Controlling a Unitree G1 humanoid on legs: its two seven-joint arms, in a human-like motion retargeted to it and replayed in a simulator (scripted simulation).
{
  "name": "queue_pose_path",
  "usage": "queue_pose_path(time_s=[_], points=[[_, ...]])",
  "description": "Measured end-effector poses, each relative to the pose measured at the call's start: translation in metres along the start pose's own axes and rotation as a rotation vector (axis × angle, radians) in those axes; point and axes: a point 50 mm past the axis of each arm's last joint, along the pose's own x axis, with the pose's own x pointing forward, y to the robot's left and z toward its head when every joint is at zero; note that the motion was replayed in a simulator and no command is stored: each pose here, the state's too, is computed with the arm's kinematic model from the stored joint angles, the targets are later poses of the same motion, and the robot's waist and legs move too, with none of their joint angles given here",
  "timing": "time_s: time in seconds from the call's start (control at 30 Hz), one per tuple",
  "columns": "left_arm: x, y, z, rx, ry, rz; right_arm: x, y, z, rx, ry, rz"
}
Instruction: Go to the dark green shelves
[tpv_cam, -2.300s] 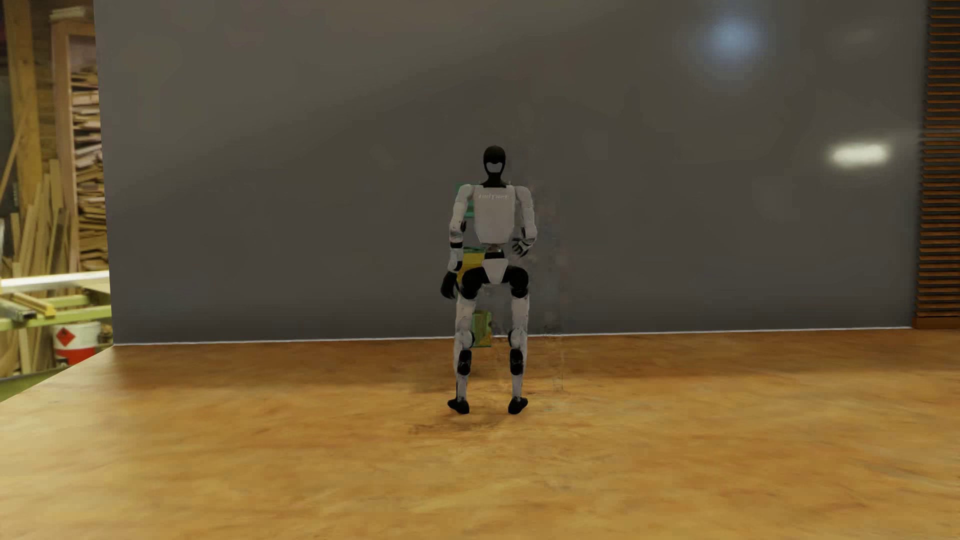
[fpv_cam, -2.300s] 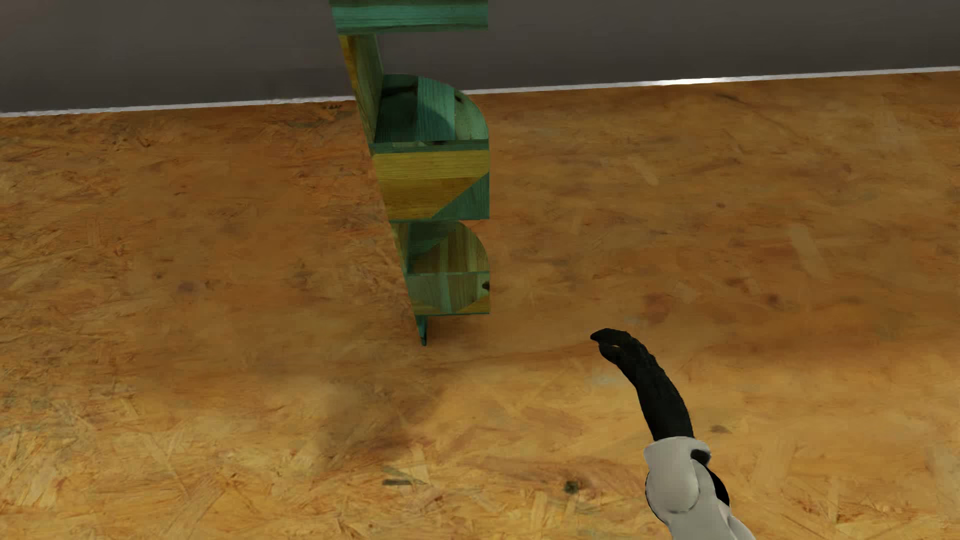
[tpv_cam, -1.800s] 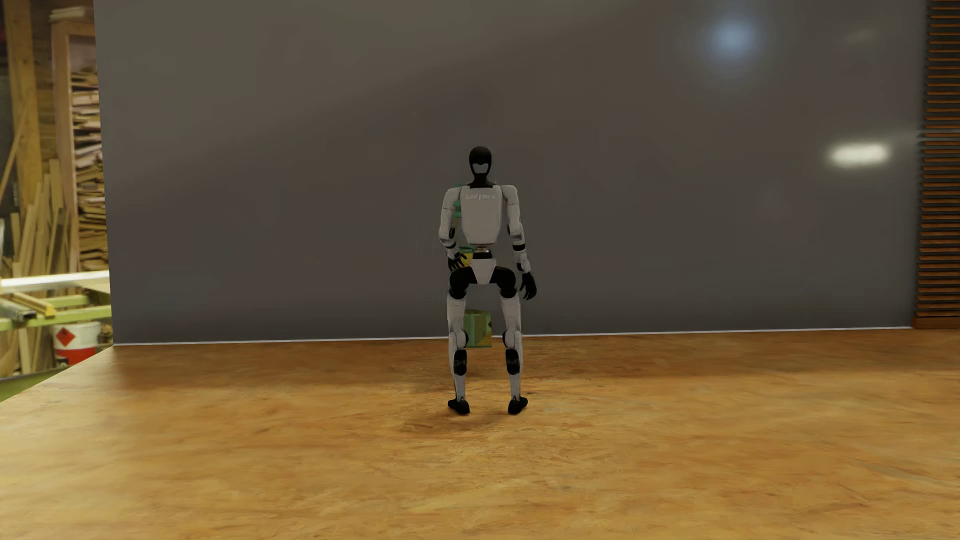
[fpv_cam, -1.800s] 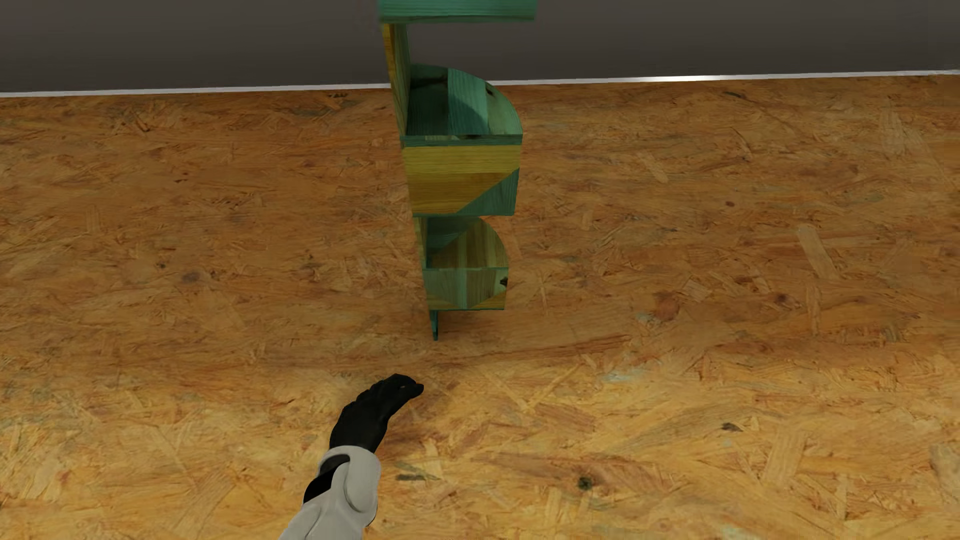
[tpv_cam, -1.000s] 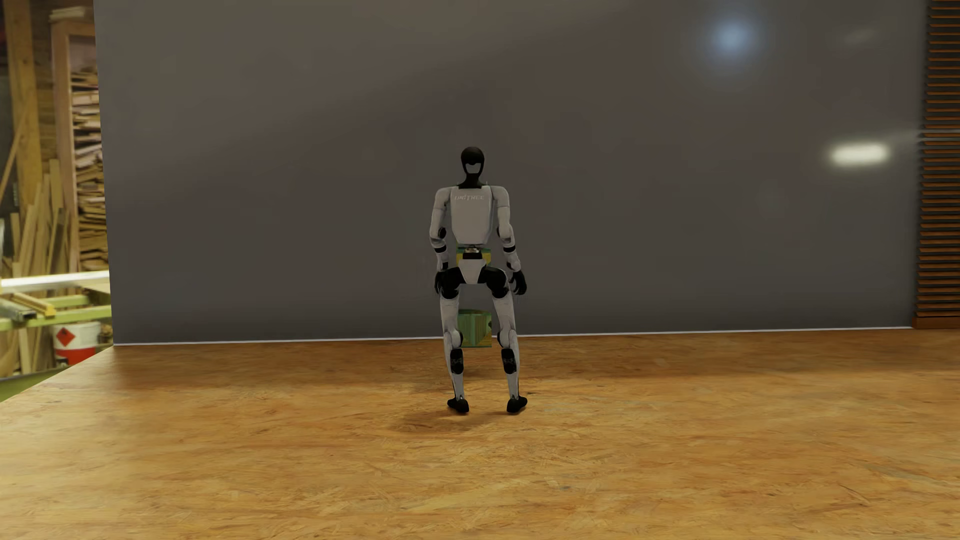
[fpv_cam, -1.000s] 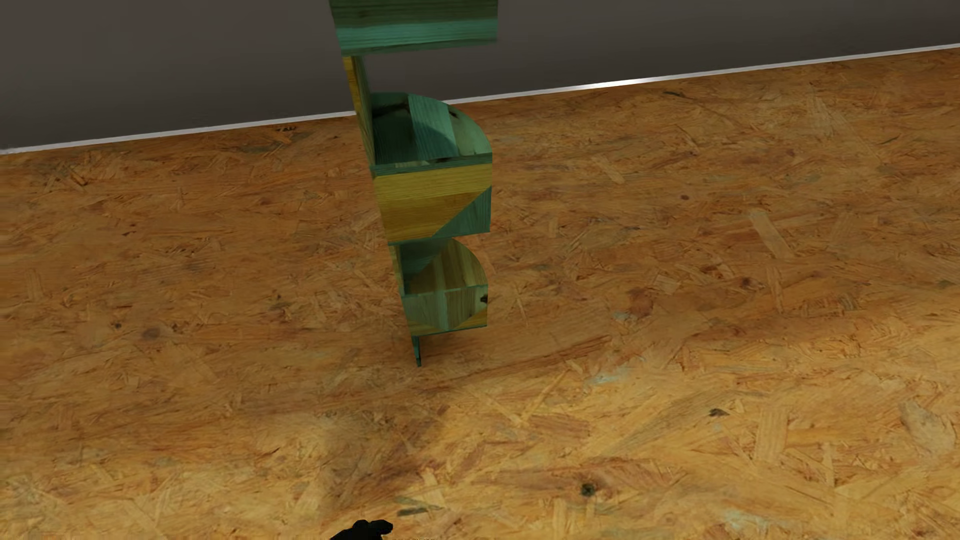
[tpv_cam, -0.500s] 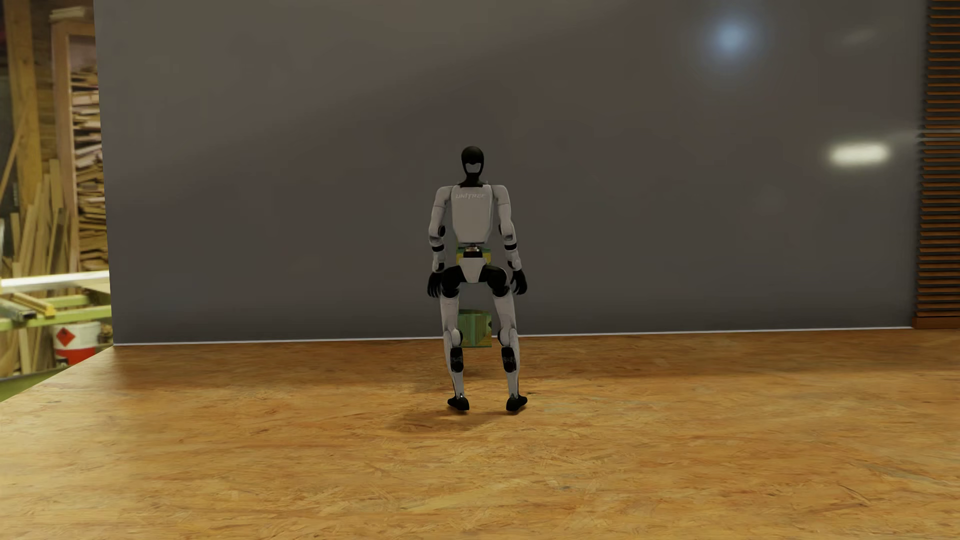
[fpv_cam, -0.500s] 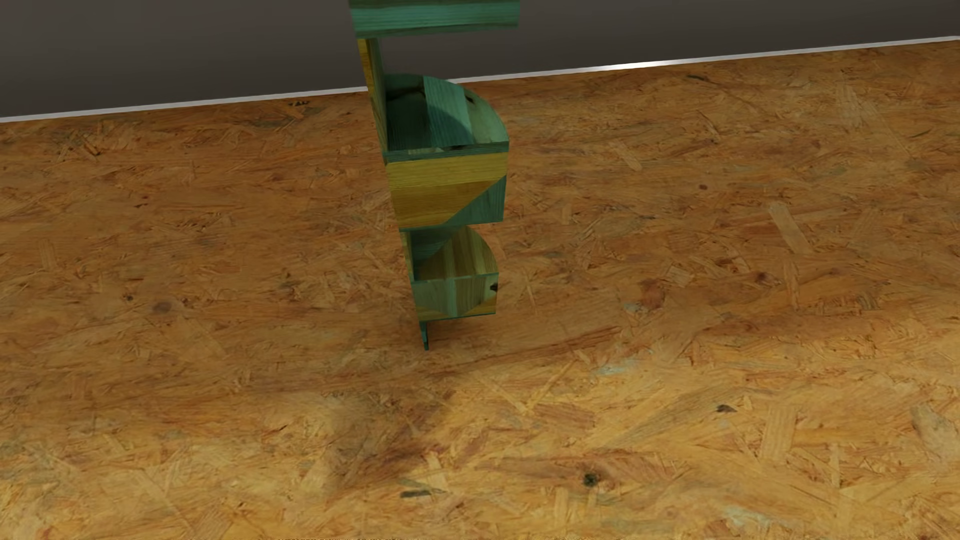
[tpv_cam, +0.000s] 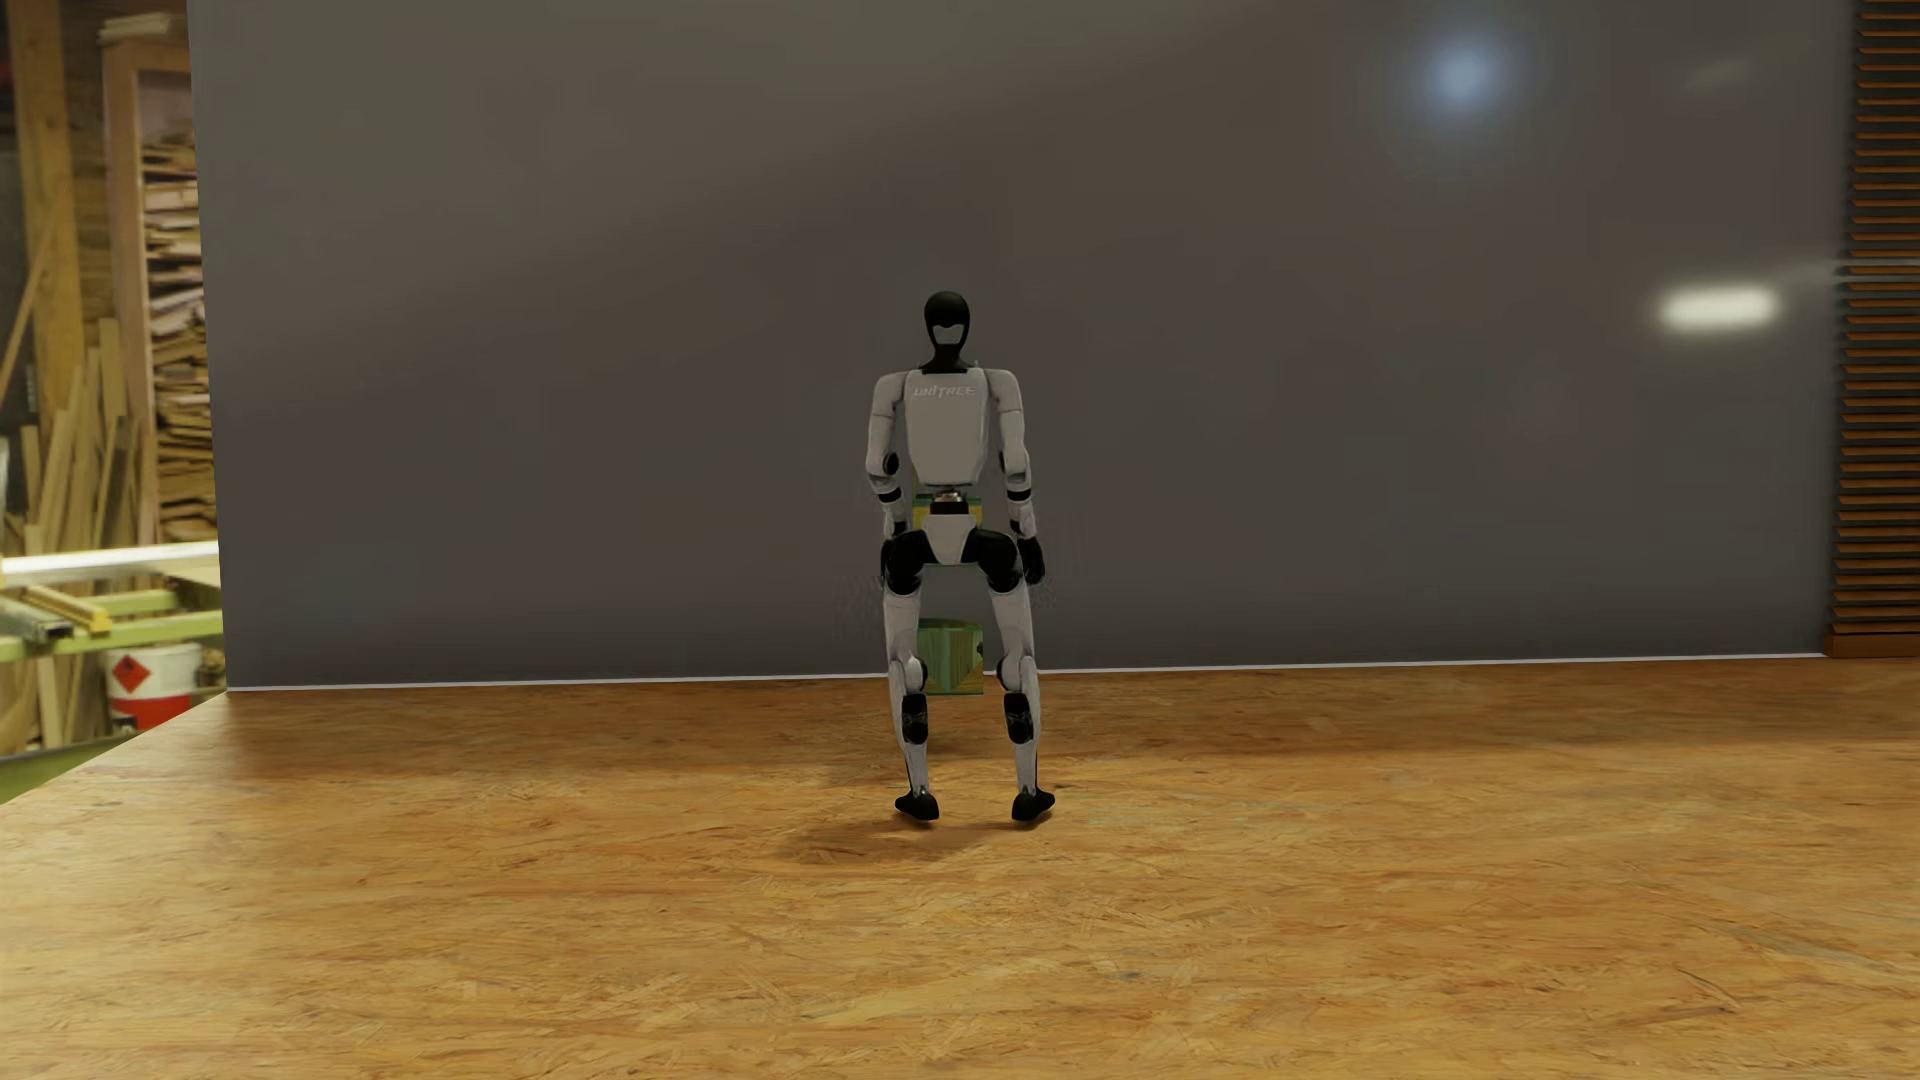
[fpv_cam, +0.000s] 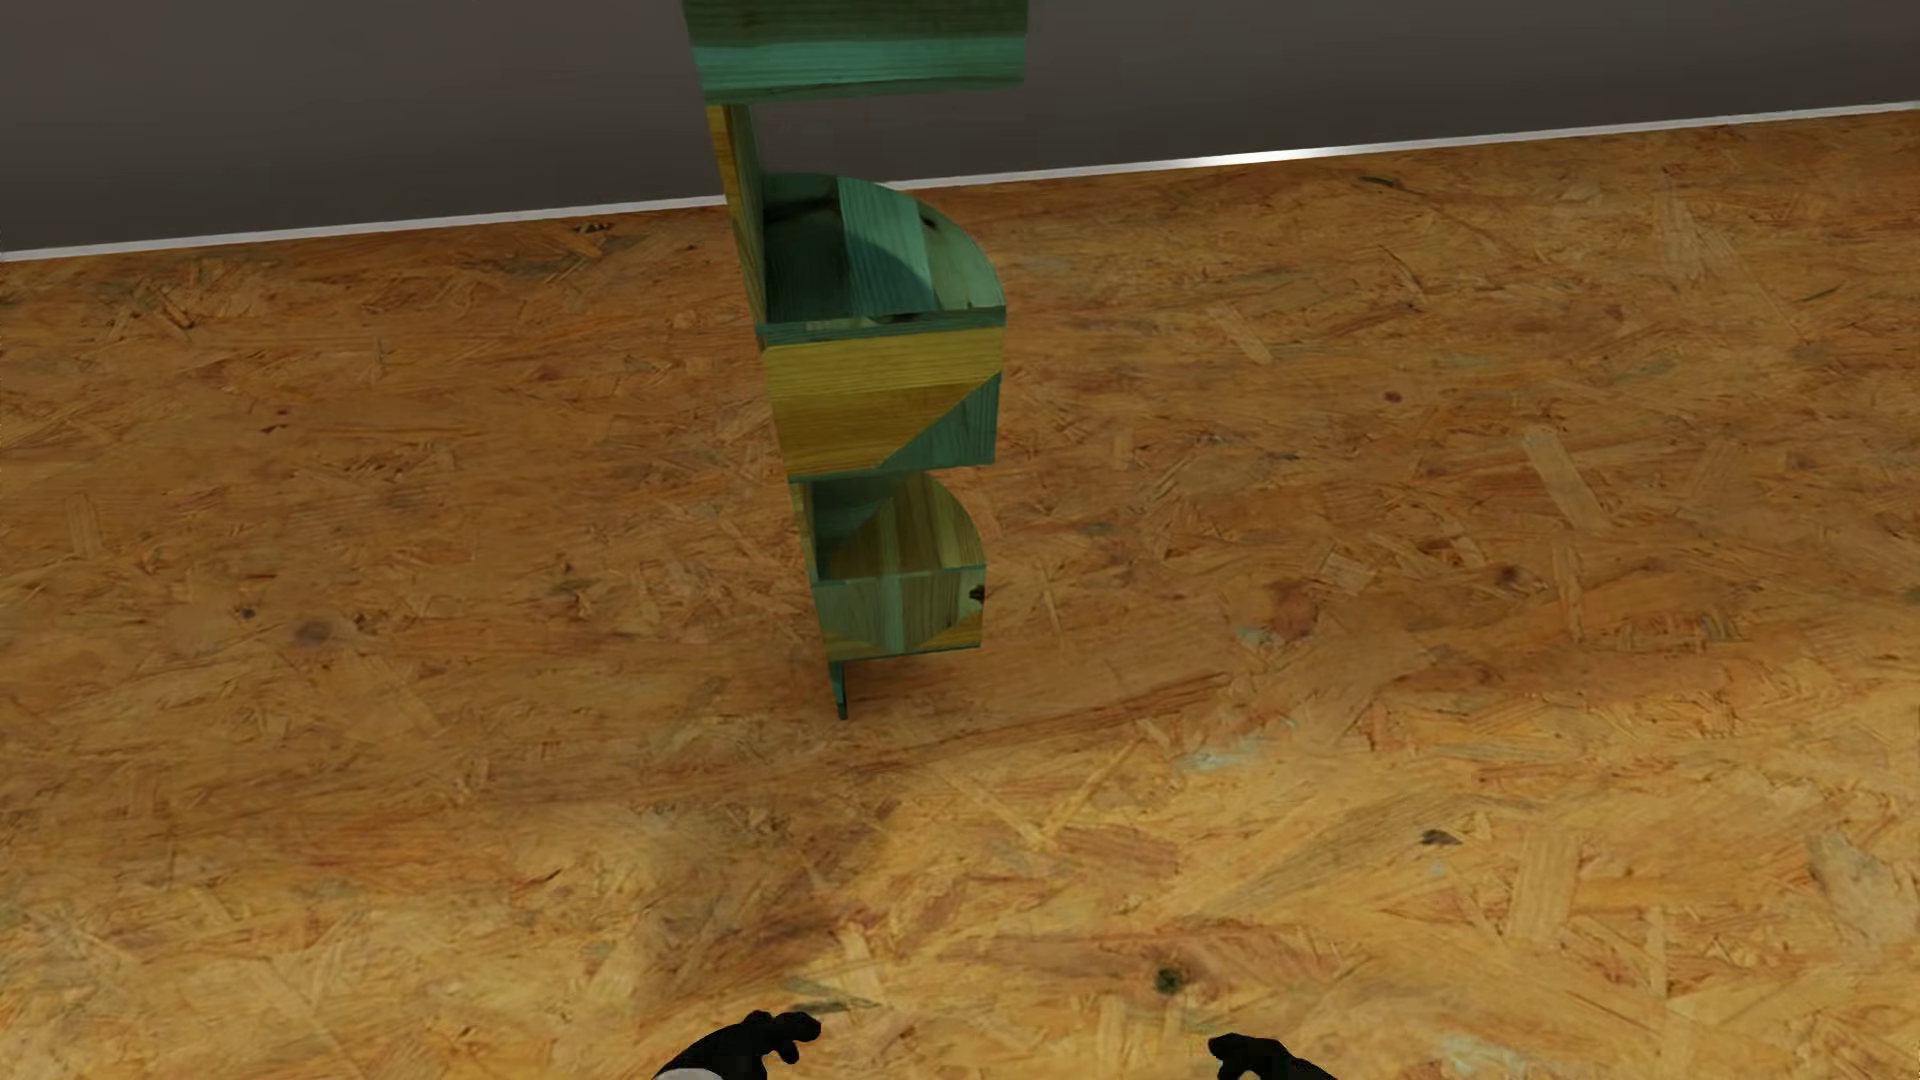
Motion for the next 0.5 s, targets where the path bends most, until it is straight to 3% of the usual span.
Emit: queue_pose_path(time_s=[0.2, 0.5], points=[[-0.008, 0.020, 0.039, -0.077, -0.199, 0.131, -0.006, -0.008, 0.022, 0.092, -0.129, -0.070], [-0.007, -0.026, -0.025, -0.005, 0.089, -0.077, -0.007, 0.006, -0.028, 0.118, 0.132, -0.036]])
